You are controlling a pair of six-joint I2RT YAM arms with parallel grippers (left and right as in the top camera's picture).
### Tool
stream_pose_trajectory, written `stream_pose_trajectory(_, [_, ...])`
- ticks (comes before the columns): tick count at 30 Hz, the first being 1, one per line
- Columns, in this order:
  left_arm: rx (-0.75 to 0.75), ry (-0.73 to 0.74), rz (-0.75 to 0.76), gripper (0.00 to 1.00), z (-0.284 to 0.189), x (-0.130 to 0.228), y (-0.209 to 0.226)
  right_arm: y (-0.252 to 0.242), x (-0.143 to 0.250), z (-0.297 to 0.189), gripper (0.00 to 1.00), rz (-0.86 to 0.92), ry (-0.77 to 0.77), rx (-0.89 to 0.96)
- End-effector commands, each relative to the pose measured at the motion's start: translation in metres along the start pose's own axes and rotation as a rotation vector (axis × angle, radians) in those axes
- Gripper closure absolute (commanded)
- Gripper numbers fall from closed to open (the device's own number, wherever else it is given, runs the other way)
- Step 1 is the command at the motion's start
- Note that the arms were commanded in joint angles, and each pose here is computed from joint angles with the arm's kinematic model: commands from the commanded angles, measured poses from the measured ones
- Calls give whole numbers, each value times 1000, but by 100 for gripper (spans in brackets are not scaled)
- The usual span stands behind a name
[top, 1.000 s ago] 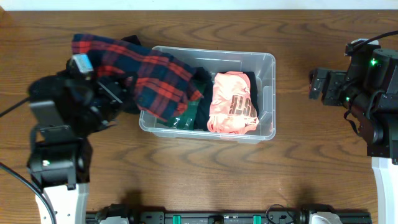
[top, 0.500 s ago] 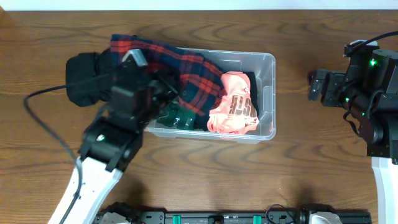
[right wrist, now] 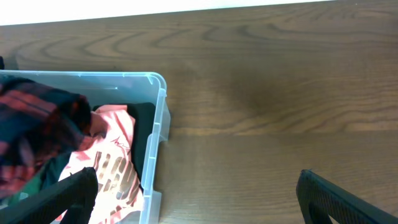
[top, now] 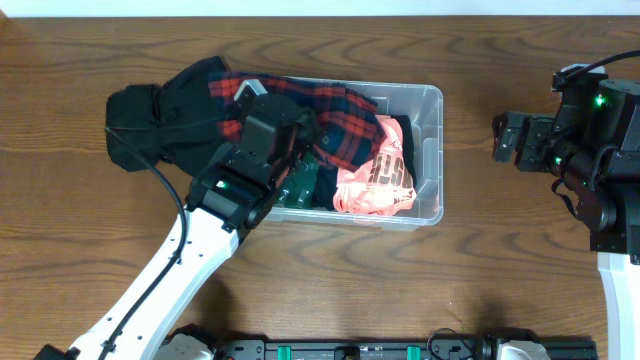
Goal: Pack container
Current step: 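Lay the plaid shirt into the bin and press it flat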
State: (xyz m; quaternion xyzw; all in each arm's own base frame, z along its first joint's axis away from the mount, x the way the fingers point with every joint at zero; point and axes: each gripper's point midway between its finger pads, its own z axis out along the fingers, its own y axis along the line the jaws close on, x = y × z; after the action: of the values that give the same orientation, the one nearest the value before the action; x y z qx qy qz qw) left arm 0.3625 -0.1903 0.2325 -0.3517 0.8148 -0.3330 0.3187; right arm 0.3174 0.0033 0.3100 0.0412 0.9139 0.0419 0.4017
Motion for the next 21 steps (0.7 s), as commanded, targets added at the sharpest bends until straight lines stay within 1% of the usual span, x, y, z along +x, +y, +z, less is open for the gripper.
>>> stream_pose_trajectory(1, [-59,6,-66,92,4,9,11,0,1,-1,1,7,-2,-6])
stream_pose_trajectory(4, [-183,44,-86,91,12,24,40,0,1,-1,1,7,-2,-5])
stream_pose_trajectory(7, [-321,101,-153,90,13,42,72,0,1,-1,1,7,-2,-5])
stream_pose_trajectory(9, [-381,129,-183,88,11,49,85,0,1,-1,1,7,-2,-5])
stream_pose_trajectory(10, [-391,142,-183,70,9,52,88,0,1,-1,1,6,-2,-5])
stream_pose_trajectory(11, [-389,152,-185,61,8,53,87,0,1,-1,1,6,-2,-5])
stream_pose_trajectory(14, [-312,167,-173,53,5,52,69,0,1,-1,1,4,-2,-5])
stream_pose_trajectory(17, [-164,152,-90,39,-3,42,35,0,1,-1,1,4,-2,-5])
stream_pose_trajectory(19, [-74,108,-33,35,-15,29,14,0,1,-1,1,4,-2,-5])
stream_pose_trajectory(21, [-17,47,44,35,-28,15,-1,0,1,-1,1,4,-2,-5])
